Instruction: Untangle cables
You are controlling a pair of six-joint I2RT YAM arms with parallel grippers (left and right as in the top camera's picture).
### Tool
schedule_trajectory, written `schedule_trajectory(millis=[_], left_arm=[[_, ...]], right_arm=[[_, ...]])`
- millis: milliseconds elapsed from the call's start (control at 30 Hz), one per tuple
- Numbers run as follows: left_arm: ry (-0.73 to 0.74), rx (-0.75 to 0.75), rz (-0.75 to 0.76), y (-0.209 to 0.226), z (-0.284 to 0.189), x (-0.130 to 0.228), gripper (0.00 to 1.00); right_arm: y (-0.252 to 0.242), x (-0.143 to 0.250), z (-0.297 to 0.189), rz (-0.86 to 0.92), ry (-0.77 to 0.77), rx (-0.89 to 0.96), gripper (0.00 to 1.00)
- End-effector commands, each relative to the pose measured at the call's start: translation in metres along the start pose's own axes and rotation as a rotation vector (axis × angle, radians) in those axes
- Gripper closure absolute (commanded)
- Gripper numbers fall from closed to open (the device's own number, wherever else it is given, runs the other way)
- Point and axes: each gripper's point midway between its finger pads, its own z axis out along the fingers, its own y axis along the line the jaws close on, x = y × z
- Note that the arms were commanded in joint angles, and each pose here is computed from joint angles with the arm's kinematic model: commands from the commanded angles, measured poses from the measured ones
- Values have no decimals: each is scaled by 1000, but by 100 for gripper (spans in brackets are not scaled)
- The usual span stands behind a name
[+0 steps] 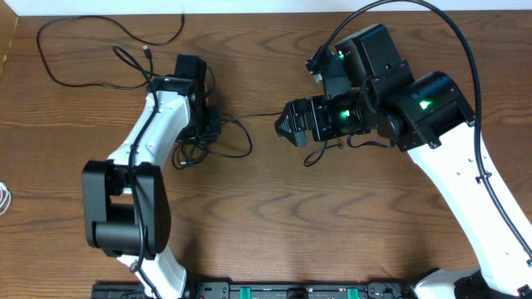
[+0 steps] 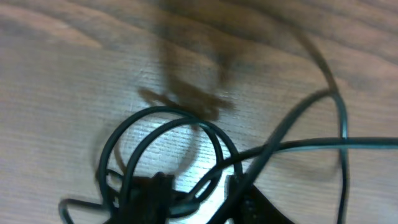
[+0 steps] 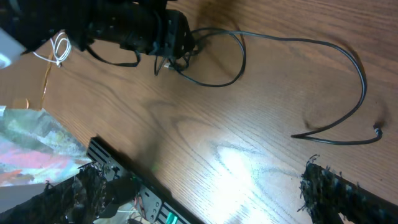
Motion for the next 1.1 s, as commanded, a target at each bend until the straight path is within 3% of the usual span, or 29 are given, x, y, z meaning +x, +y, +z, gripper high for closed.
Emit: schedule_trajectory(millis=[0,33,233,433,533,833,1067], left_arm=[[-3,2,14,0,-1,-2,88],[-17,6,14,-1,-6,-5,92],[-132,129,7,-22,-67,-24,92],[-264,618,66,-93,-179,-12,92],[-303,783,63,-113,-228,3,92],[-480,1067,102,-144,-349,45,92],[-488,1144,77,-150,-378,63,92]], right_arm=[[-1,1,5,-11,13,6,1],[-1,1,5,-11,12,6,1],[-4,0,6,-12,4,23,1],[-6,-7,10,-13,-23,26,1],[-6,-10,15,4,-35,16,1],[-9,-31,42,45,-58,1,1],[-20,-40,70,74,-46,17,1]])
